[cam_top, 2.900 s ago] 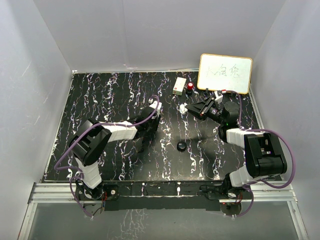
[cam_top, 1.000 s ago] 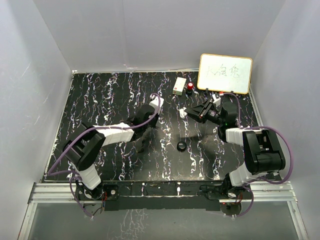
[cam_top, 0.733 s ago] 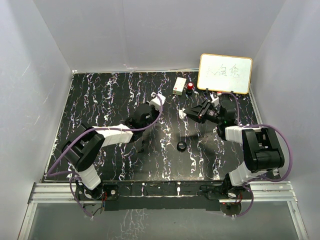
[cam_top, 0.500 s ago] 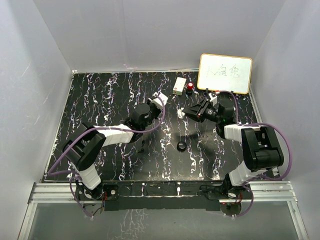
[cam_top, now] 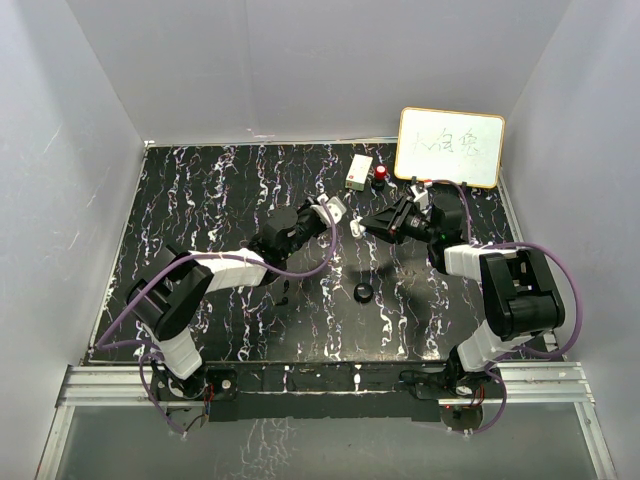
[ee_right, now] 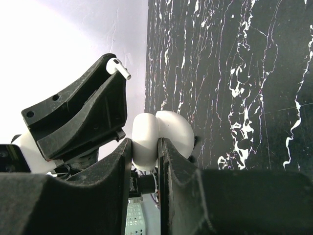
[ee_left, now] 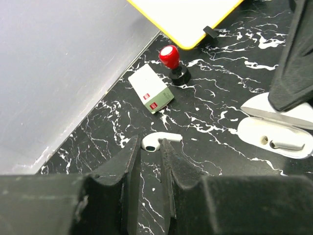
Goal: Insert the wireless bluetooth earbuds into the charging case
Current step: Place the earbud in the charging case.
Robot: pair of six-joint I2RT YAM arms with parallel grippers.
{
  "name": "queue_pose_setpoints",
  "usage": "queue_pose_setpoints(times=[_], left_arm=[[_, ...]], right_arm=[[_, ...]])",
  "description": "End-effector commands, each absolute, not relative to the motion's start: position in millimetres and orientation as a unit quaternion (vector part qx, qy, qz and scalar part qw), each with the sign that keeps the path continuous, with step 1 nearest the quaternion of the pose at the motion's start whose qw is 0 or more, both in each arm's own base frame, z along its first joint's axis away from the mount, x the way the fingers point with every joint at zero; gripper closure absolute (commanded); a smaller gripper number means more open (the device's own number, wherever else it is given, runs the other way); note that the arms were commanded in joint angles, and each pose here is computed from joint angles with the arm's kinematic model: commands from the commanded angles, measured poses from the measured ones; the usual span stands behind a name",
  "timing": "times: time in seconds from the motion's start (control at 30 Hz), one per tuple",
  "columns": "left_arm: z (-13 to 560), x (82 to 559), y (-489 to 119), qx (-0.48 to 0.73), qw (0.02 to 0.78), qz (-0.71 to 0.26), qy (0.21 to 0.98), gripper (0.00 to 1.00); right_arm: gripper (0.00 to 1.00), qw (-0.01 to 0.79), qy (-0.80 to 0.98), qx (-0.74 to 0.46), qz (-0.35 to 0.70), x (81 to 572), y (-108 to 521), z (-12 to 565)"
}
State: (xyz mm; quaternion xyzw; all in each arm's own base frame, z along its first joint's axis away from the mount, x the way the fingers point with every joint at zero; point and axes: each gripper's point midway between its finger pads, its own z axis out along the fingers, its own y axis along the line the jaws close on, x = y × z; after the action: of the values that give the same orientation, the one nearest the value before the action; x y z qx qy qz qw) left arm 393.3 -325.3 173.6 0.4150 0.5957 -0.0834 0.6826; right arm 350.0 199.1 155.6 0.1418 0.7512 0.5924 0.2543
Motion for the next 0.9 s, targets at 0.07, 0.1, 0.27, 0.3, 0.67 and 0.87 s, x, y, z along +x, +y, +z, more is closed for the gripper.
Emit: queue_pose_setpoints(times=[0.07, 0.1, 0.27, 0.3, 0.67, 0.87], left_arm=[[216, 382, -341, 0.445, 0.723, -0.095, 0.520, 1.00], [218, 381, -342, 0.447, 0.726, -0.095, 0.514, 1.00], [229, 378, -347, 0.460, 0.738, -0.077, 0.487, 1.00], [232, 377, -348, 0.462, 0.741, -0.073, 0.482, 1.00], [239, 369, -360, 0.495, 0.751, -0.028, 0.436, 1.00], [238, 370, -365, 0.505, 0.743, -0.027, 0.438, 1.00]], right_arm=[[1.00, 0.274, 0.738, 0.128, 0.604, 361, 203, 179], [1.00, 0.272, 0.738, 0.133, 0.604, 362, 203, 179], [1.00, 0.260, 0.728, 0.150, 0.617, 367, 204, 186], [1.00, 0.259, 0.726, 0.152, 0.619, 368, 204, 188], [1.00, 0.244, 0.714, 0.182, 0.630, 375, 204, 194], [1.00, 0.238, 0.705, 0.196, 0.639, 378, 204, 202]])
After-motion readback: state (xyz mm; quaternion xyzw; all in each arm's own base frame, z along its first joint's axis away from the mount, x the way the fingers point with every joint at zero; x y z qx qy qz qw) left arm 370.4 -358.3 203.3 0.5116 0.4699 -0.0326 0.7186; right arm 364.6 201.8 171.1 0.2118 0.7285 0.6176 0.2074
